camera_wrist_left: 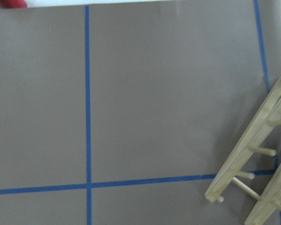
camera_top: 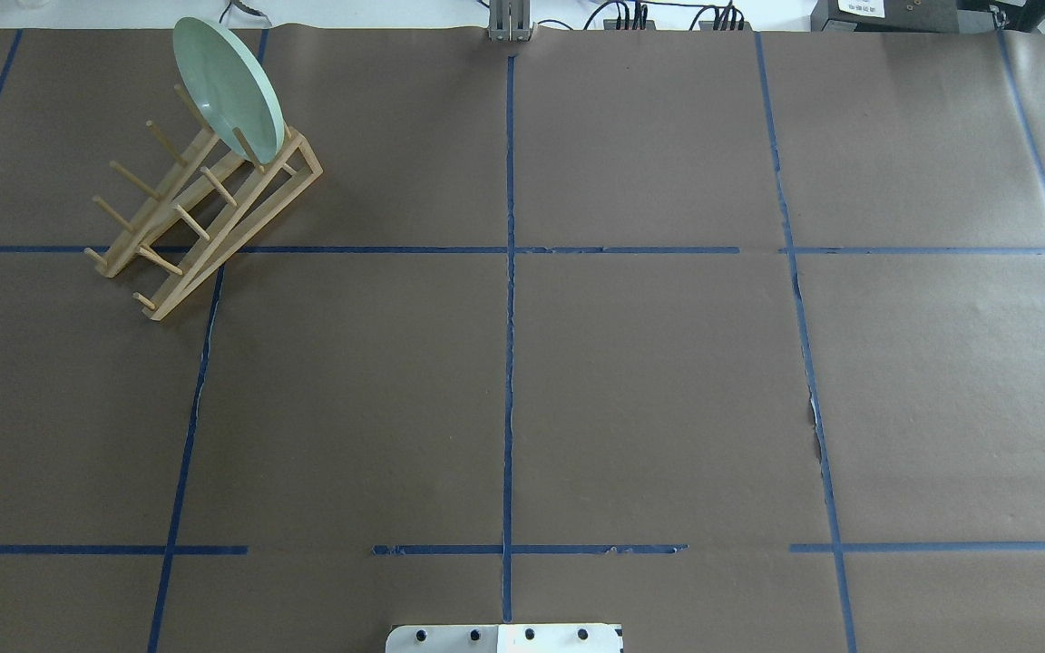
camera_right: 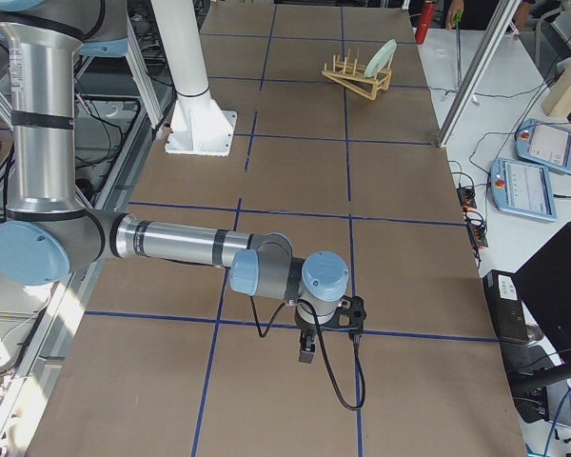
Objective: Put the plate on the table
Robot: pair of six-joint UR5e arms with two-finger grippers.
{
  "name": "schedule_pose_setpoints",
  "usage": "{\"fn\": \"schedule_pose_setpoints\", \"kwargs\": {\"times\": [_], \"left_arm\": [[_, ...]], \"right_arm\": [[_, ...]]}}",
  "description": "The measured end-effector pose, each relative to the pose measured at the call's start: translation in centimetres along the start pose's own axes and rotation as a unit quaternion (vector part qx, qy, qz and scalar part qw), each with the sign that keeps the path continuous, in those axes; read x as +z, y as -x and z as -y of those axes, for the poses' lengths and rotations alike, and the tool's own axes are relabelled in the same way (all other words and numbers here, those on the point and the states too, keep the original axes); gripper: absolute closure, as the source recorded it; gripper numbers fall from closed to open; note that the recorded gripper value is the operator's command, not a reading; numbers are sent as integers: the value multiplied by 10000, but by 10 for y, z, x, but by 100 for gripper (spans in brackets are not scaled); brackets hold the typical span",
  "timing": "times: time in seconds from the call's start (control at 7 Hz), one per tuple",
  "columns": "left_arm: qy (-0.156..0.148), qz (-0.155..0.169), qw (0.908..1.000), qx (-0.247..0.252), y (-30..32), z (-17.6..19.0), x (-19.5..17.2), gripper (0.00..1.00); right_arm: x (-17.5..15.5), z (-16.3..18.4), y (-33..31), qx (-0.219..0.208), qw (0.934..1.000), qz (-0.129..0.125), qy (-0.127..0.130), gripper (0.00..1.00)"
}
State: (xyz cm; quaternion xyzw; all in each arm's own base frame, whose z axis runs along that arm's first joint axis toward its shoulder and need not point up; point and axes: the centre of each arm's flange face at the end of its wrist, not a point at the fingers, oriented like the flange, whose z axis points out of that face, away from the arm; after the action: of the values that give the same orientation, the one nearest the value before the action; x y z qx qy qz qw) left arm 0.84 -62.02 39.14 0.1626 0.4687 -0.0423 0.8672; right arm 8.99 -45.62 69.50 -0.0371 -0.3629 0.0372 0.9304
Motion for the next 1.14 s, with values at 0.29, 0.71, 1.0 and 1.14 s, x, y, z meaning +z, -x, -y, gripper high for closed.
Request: {"fn": "schedule_pose_setpoints", "kwargs": {"times": [0.29, 0.71, 1.0, 1.14], "left_arm": [[-433, -599, 9950, -672, -24, -7, 24, 0], [-1054, -1572, 9565, -2221, -37, -22, 60, 0], [-1398, -2245, 9085, -3235, -90, -47, 110, 0], [-1385, -2458, 8918, -3537, -110, -57, 128, 0]], "right_arm": [[0, 0, 0, 0, 10000, 0, 0, 0], [0, 0, 0, 0, 10000, 0, 0, 0], [0, 0, 0, -1, 10000, 0, -1, 0], [0, 0, 0, -1, 10000, 0, -1, 0]]}}
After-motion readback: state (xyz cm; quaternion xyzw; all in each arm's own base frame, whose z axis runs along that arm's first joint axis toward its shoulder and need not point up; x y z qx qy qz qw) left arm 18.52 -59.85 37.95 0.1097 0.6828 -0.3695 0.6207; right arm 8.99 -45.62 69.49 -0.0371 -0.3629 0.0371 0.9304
